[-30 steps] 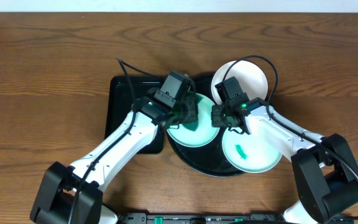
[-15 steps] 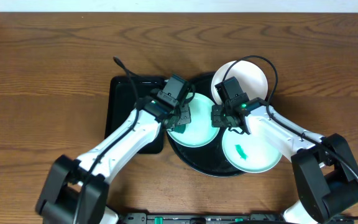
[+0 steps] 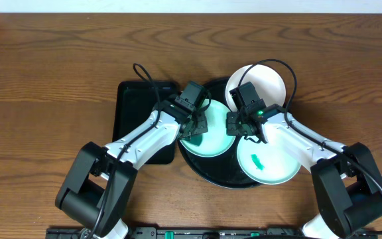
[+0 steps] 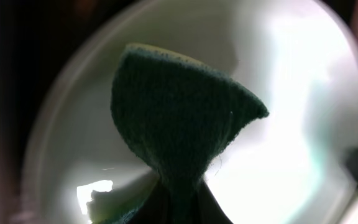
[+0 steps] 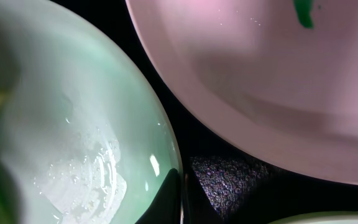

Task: Clean dirty plates on tray and stack at the side
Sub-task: 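Lift the sponge and return it to the black rectangular tray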

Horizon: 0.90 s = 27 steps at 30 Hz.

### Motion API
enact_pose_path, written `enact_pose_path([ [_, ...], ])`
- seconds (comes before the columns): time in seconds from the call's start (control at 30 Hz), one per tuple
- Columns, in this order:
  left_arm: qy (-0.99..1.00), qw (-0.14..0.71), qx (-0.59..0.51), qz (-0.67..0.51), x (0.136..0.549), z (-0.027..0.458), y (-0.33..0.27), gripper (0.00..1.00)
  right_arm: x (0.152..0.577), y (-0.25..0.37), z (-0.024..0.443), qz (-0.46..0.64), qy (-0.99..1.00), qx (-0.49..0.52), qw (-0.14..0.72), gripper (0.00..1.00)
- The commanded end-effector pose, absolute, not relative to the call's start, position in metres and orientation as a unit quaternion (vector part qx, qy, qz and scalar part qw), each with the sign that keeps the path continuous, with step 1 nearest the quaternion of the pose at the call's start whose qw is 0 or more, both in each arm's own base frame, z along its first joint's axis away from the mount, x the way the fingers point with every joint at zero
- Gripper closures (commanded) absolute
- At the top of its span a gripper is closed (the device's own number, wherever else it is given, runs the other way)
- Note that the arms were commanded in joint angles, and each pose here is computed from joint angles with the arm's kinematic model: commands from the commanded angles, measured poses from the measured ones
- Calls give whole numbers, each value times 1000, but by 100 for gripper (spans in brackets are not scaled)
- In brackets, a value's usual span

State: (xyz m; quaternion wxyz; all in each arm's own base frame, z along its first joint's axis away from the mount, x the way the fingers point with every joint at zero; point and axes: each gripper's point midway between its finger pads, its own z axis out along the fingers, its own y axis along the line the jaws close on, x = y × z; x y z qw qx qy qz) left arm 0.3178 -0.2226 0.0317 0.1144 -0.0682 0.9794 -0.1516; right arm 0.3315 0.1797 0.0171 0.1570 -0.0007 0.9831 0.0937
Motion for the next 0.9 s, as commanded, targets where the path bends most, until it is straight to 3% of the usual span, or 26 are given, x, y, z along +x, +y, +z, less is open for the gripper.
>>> enact_pose_path([
  [0.0,969,67,-52,-231,305,36,-253,92,326,191,16,111,983,-8,148,99],
  [0.43,953,115,-48,-275,319,82,-251,93,326,191,16,111,983,-8,148,99],
  [0.7,946,198,-84,-243,335,137,-183,92,326,191,16,111,983,-7,148,99],
  [0.87,956,198,-130,-173,330,137,-115,92,326,191,16,111,983,-7,148,93],
])
